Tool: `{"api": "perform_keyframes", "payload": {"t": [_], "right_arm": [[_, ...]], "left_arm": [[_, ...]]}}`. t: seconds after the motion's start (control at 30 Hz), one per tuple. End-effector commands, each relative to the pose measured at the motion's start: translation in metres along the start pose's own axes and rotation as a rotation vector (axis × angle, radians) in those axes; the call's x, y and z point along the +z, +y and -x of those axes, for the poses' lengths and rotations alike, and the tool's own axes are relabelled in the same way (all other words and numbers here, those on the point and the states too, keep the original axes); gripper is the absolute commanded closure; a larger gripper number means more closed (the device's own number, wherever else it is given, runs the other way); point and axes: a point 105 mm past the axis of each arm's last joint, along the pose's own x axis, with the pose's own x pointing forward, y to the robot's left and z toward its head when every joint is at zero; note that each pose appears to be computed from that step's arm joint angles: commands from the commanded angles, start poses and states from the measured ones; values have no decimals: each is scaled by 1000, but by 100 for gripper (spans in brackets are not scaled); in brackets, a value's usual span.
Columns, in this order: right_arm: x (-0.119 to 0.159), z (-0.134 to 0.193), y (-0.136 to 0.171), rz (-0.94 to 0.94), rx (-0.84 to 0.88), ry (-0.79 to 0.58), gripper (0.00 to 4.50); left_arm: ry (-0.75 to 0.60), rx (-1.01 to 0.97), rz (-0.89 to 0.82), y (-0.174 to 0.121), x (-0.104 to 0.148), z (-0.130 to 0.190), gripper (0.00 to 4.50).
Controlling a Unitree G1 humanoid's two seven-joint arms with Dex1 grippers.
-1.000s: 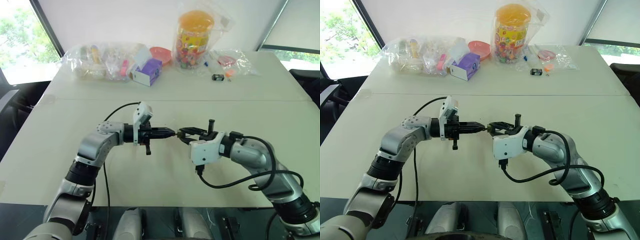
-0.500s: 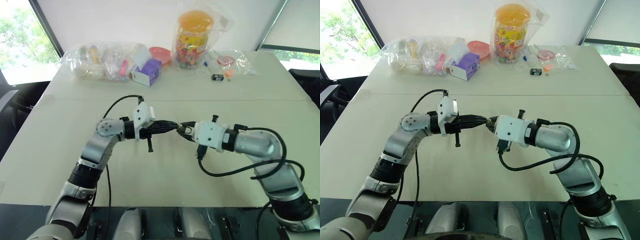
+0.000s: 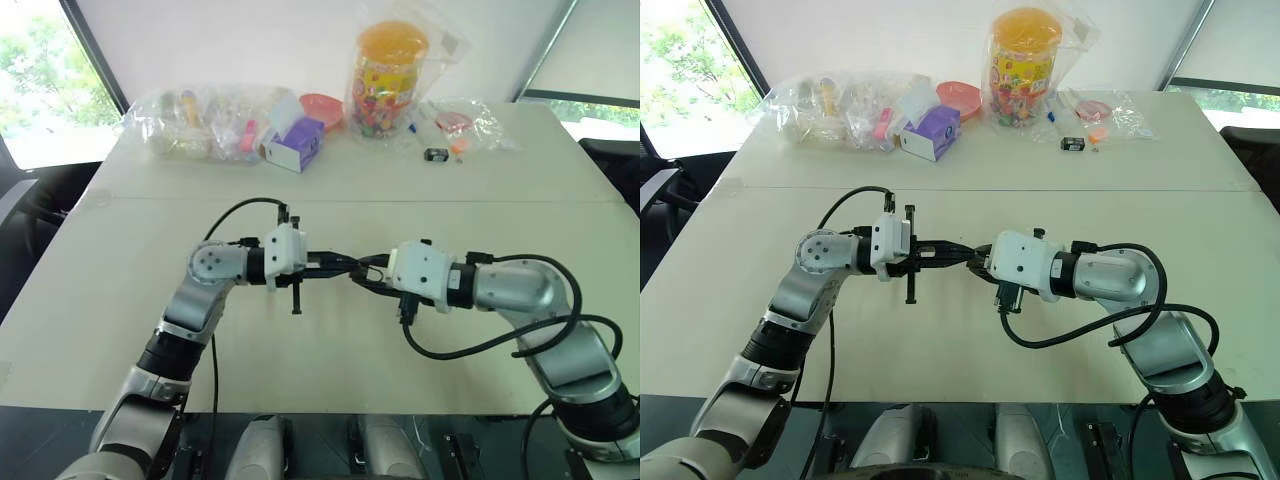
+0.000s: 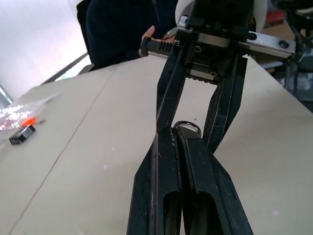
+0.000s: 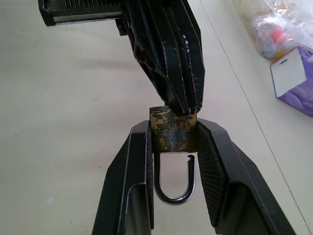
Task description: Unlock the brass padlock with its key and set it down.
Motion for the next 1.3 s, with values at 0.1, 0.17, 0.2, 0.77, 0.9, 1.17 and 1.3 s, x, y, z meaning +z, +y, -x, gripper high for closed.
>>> {"api": "perform_keyframes", "payload": {"t": [0.1,0.17,0.2,0.77,0.9,1.17,1.3], "right_arm": [[12,3,-13,234,-72,3,382],[10,3,-13,268,-75,11,382],[10,3,-13,278,-77,13,382],[8,3,-12,313,-85,19,382],[8,3,-11,314,-84,22,382],[9,3,-8,322,-73,27,382],[11,2,-5,324,-66,21,382]], "left_arm": [[-17,50,431,12,1,4,445],[-10,32,542,9,1,8,445],[-13,30,574,9,1,10,445],[17,74,688,12,-14,-6,133],[5,79,703,14,-16,-9,133],[-16,71,711,14,-17,-16,183],[-19,55,718,11,-16,-19,350]]}}
